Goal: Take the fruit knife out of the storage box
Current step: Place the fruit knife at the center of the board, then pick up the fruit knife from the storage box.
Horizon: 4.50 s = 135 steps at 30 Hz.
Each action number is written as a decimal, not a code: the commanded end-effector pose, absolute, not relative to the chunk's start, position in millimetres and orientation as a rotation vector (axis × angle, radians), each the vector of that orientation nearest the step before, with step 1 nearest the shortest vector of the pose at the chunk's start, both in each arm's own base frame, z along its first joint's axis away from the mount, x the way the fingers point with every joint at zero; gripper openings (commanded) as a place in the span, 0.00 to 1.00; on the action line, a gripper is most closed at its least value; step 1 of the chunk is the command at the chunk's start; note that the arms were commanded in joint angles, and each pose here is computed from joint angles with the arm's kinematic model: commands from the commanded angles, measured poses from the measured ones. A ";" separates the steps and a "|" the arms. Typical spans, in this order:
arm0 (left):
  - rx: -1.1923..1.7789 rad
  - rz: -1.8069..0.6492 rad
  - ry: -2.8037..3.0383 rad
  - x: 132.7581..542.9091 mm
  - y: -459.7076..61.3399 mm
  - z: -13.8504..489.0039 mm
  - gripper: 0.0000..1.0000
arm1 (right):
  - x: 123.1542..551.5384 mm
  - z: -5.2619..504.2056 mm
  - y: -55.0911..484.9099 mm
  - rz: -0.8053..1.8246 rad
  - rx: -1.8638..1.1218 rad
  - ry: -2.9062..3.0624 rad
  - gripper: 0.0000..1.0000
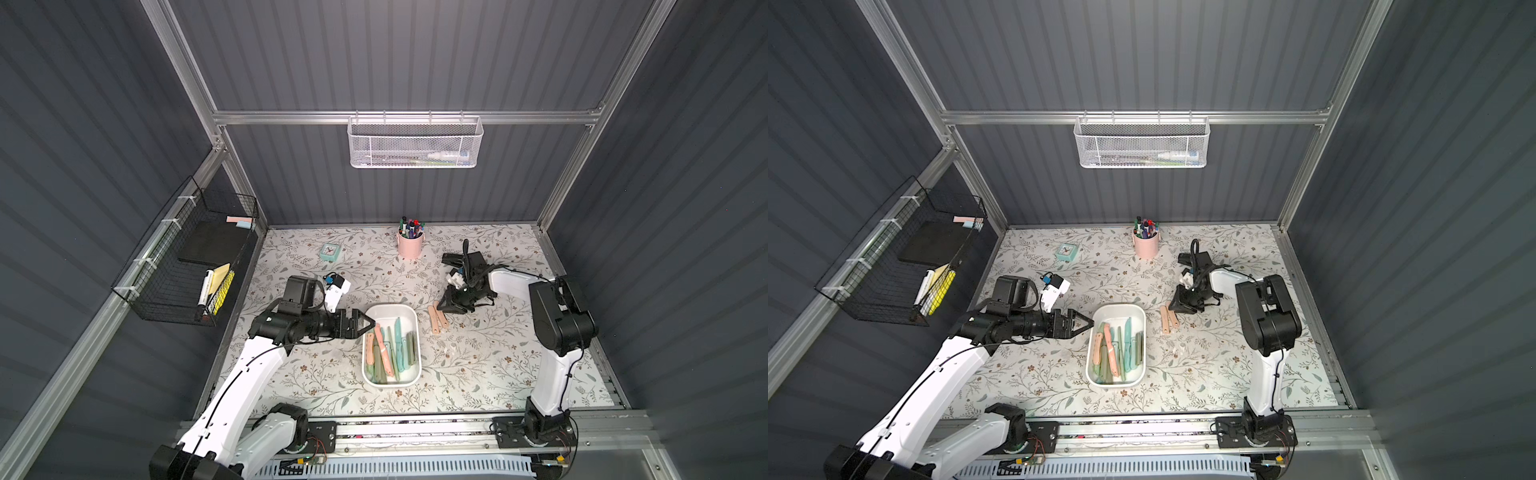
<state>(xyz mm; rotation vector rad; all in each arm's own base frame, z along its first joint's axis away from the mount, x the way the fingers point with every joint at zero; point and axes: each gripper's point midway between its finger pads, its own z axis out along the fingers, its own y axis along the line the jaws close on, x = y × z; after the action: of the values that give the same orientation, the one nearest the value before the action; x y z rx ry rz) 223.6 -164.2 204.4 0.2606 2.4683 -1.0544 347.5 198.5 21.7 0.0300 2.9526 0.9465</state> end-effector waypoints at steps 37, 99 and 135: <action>0.282 -0.979 2.429 218.5 -156.7 209.1 0.99 | 300.1 116.5 191.3 0.753 -0.118 2.785 0.81; 0.257 -0.837 2.338 216.8 -139.8 224.9 0.99 | 251.0 33.9 409.8 0.476 -0.710 2.905 0.32; 0.251 -0.830 2.342 216.8 -138.8 223.6 0.99 | 240.2 24.2 406.0 0.491 -0.721 2.959 0.18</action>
<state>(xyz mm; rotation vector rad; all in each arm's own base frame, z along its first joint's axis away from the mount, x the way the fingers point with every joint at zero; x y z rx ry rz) 222.3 -136.9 226.8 0.2288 2.3340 -0.8213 247.5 412.8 31.2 -0.7256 2.9191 0.5360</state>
